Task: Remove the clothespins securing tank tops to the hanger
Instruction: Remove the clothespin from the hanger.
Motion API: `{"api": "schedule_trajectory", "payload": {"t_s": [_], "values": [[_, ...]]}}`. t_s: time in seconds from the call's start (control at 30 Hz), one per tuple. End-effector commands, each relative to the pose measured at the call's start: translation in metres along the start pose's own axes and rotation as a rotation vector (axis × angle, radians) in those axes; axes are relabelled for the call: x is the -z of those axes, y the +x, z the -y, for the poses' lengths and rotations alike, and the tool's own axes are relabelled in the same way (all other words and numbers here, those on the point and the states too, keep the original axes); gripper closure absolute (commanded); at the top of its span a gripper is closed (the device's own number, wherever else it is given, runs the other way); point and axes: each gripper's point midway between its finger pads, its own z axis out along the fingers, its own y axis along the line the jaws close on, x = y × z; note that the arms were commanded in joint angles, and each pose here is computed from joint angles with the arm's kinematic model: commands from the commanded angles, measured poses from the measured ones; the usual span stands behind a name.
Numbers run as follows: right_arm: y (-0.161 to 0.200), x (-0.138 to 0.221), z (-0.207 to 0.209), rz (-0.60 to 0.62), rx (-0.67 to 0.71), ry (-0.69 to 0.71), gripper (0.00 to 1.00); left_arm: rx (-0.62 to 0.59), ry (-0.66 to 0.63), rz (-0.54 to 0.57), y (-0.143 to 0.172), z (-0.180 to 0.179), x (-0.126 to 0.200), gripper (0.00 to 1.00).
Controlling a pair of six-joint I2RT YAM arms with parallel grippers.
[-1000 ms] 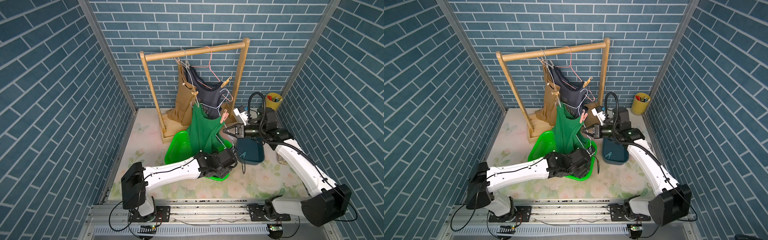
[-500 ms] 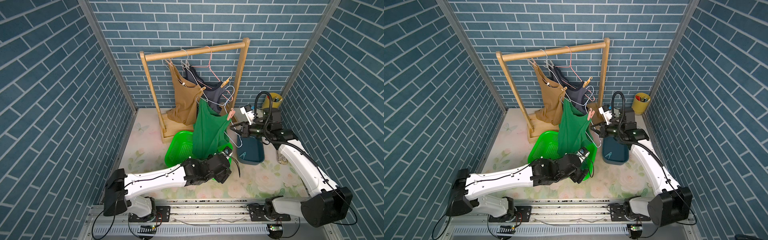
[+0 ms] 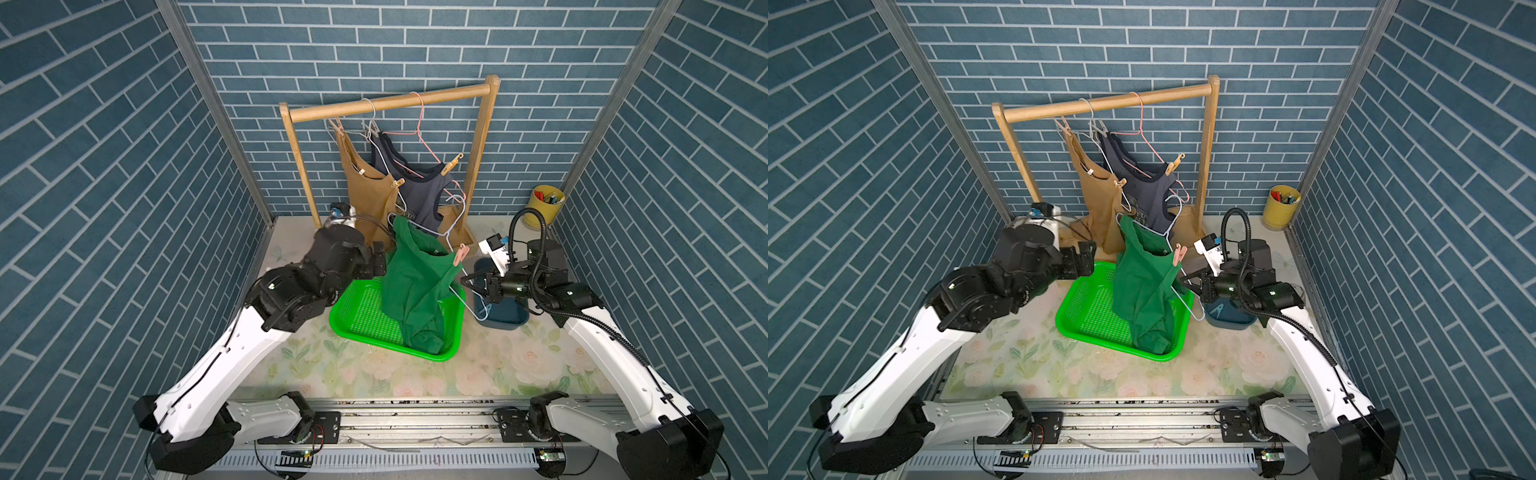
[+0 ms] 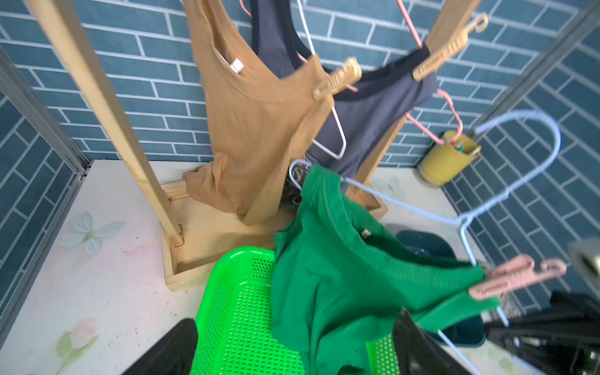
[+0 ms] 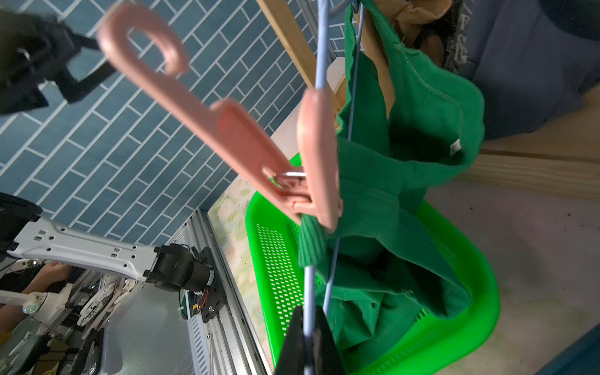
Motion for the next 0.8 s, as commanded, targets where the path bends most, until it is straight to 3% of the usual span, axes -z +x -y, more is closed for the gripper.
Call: {"api": "schedule_trajectory", "payload": {"t_s": [0.0,0.1,0.2,0.37,0.77], "values": [[0.004,-0.003,-0.026,0.014,0.143,-0.040,1.00,0.068,0.095,-0.160,0.021,0.009,-0.025,0.03],[0.014,-0.009,-0.039,-0.004,0.173,-0.040,1.00,0.225,0.232,-0.197,0.020,0.018,-0.042,0.04],[0.016,-0.009,-0.048,0.014,0.195,-0.049,1.00,0.301,0.251,-0.240,0.023,0.011,-0.056,0.06],[0.020,-0.012,-0.063,0.035,0.225,-0.083,1.00,0.402,0.288,-0.248,0.023,0.000,-0.076,0.20],[0.034,-0.031,-0.073,0.001,0.282,-0.092,1.00,0.499,0.298,-0.340,0.041,-0.018,-0.113,0.31]]}}
